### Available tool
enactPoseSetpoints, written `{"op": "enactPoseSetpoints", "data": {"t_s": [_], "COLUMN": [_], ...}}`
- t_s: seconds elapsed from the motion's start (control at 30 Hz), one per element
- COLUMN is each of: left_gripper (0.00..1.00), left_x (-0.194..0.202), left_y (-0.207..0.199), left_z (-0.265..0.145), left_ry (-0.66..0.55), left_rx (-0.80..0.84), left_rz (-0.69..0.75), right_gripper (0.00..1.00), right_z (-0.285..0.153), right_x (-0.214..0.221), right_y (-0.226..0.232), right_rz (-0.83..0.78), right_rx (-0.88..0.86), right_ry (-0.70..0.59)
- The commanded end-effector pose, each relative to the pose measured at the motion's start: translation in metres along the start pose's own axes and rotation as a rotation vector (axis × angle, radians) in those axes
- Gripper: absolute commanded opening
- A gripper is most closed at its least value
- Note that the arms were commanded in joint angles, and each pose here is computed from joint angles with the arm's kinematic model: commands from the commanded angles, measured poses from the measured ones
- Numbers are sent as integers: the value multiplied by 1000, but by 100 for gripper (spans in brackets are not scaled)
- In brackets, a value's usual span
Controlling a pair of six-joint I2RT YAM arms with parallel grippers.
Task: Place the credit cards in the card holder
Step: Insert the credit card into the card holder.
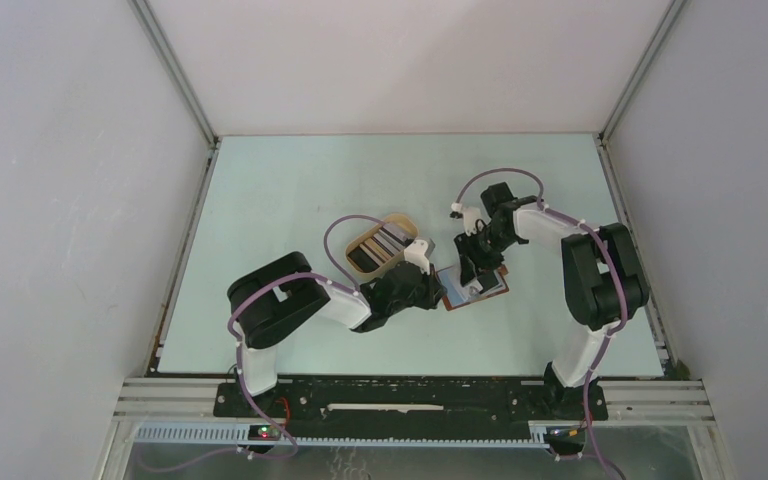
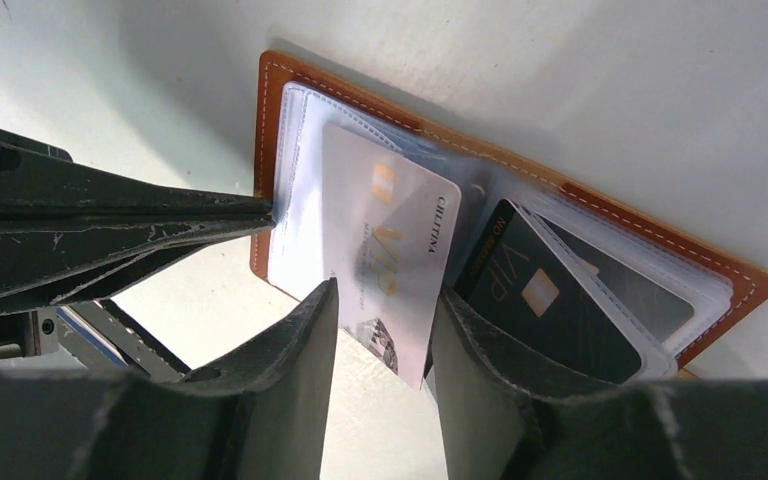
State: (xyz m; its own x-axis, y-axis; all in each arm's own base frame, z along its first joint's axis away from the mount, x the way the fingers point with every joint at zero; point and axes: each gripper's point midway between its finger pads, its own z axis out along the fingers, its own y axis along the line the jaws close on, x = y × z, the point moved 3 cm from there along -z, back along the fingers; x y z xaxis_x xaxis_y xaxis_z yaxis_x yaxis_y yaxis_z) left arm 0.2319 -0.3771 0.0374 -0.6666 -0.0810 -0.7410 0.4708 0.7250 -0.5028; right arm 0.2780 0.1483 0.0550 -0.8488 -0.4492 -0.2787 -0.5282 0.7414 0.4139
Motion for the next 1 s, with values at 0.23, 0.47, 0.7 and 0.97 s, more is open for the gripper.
{"op": "enactPoseSetpoints", "data": {"t_s": [0.23,0.47,0.7,0.97], "left_gripper": [4,4,4,4], "left_x": [-22,-21,-22,-22], "left_y": [-15,-15,-15,-13], "left_z": [-13,-14,-14,-15], "left_ry": [-95,-98,-100,-107], "left_rx": [71,75,75,68], "left_rz": [-2,-1,-2,-3], "right_gripper": [52,54,54,56], "right_z": [-14,-16,-15,-8], "right_x": [-8,-8,-6,0], "right_y": [13,12,14,20], "right_rz": [-104,-97,-90,-78], "right_rx": [0,-15,-36,-91], "right_ry": [-21,-27,-17,13]}}
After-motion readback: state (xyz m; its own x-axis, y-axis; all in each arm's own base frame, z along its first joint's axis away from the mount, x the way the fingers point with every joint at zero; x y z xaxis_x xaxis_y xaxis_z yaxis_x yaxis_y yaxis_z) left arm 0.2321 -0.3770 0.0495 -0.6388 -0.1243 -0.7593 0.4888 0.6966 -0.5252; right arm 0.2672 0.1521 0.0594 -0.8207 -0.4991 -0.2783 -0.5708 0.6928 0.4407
